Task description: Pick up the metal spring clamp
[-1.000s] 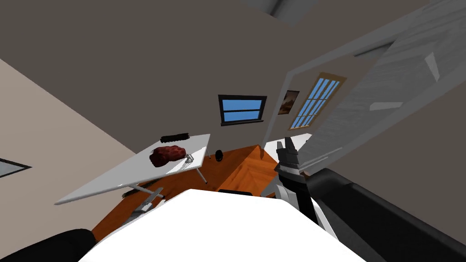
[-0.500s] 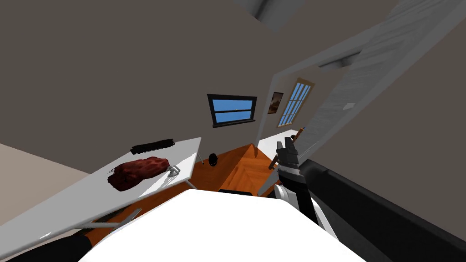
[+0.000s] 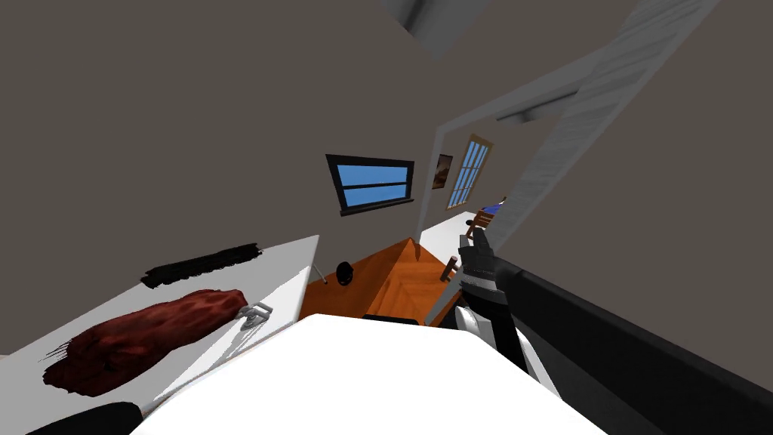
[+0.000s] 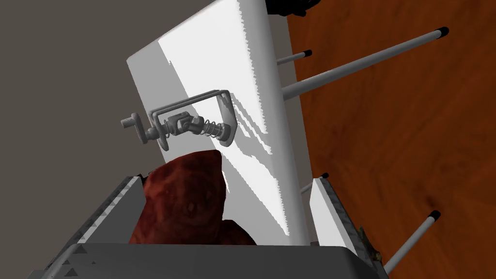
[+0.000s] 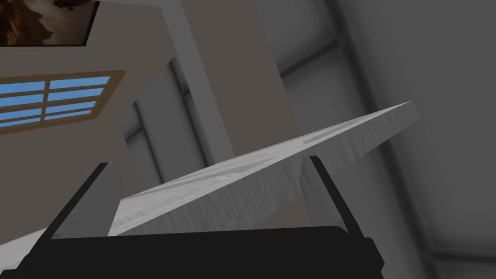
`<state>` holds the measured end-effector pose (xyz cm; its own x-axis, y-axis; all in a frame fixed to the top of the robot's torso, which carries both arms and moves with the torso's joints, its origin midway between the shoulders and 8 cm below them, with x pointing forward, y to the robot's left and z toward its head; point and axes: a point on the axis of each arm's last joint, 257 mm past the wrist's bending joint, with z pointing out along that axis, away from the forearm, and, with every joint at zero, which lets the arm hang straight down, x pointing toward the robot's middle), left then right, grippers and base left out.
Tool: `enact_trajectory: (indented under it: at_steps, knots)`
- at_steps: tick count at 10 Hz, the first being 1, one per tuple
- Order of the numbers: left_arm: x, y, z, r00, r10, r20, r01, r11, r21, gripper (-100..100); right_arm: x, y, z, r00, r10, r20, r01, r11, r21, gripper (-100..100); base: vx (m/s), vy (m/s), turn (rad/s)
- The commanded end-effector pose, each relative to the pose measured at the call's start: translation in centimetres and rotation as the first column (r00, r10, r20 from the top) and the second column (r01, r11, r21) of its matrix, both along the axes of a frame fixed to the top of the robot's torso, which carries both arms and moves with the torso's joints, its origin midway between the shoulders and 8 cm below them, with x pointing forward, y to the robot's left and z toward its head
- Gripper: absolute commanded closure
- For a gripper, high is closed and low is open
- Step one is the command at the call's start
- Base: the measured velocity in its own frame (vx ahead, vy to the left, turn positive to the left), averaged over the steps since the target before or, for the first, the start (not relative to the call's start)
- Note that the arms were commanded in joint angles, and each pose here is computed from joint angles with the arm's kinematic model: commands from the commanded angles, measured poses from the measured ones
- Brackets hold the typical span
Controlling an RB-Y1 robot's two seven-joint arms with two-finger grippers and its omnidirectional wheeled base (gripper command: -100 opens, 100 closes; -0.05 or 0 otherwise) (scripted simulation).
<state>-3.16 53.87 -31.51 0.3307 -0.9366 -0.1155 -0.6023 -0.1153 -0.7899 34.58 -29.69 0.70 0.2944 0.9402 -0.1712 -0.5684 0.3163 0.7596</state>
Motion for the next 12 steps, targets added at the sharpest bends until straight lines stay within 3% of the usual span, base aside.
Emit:
enact_trajectory:
  at_steps: [1, 2, 4, 5, 6, 7, 9, 10, 12]
  knots:
    - [-3.1, 1.5, 0.1, 0.997, 0.055, -0.061, -0.056, 0.998, -0.013, -100, 0.0, 0.0, 0.0, 1.0, 0.0, 0.0, 0.0, 1.0, 0.0, 0, 0.112, 0.023, -0.29]
    - [-3.1, 1.5, 0.1, 0.997, 0.059, -0.059, -0.06, 0.998, -0.017, -100, 0.0, 0.0, 0.0, 1.0, 0.0, 0.0, 0.0, 1.0, 0.0, 0, 0.098, 0.039, -0.17]
    - [-8.2, 3.5, 0.8, 0.978, 0.144, -0.15, -0.149, 0.988, -0.025, -100, 0.0, 0.0, 0.0, 1.0, 0.0, 0.0, 0.0, 1.0, 0.0, 0, 0.14, 0.072, -0.388]
    - [-8.2, 3.5, 0.8, 0.978, 0.151, -0.147, -0.157, 0.987, -0.032, -100, 0.0, 0.0, 0.0, 1.0, 0.0, 0.0, 0.0, 1.0, 0.0, 0, 0.133, 0.078, -0.148]
    - [-10.5, 4.2, 1.1, 0.964, 0.191, -0.185, -0.201, 0.979, -0.035, -100, 0.0, 0.0, 0.0, 1.0, 0.0, 0.0, 0.0, 1.0, 0.0, 0, 0.142, 0.046, -0.218]
    - [-10.5, 4.2, 1.1, 0.964, 0.193, -0.184, -0.203, 0.979, -0.037, -100, 0.0, 0.0, 0.0, 1.0, 0.0, 0.0, 0.0, 1.0, 0.0, 0, 0.099, 0.039, -0.122]
    - [-14.5, 5.1, 1.7, 0.932, 0.264, -0.25, -0.283, 0.958, -0.043, -100, 0.0, 0.0, 0.0, 1.0, 0.0, 0.0, 0.0, 1.0, 0.0, 0, 0.112, 0.055, -0.29]
    - [-14.5, 5.1, 1.7, 0.931, 0.267, -0.248, -0.287, 0.957, -0.046, -100, 0.0, 0.0, 0.0, 1.0, 0.0, 0.0, 0.0, 1.0, 0.0, 0, 0.114, 0.069, -0.135]
    - [-17.9, 5.2, 2.0, 0.895, 0.326, -0.304, -0.359, 0.932, -0.056, -100, 0.0, 0.0, 0.0, 1.0, 0.0, 0.0, 0.0, 1.0, 0.0, 0, 0.093, 0.044, -0.217]
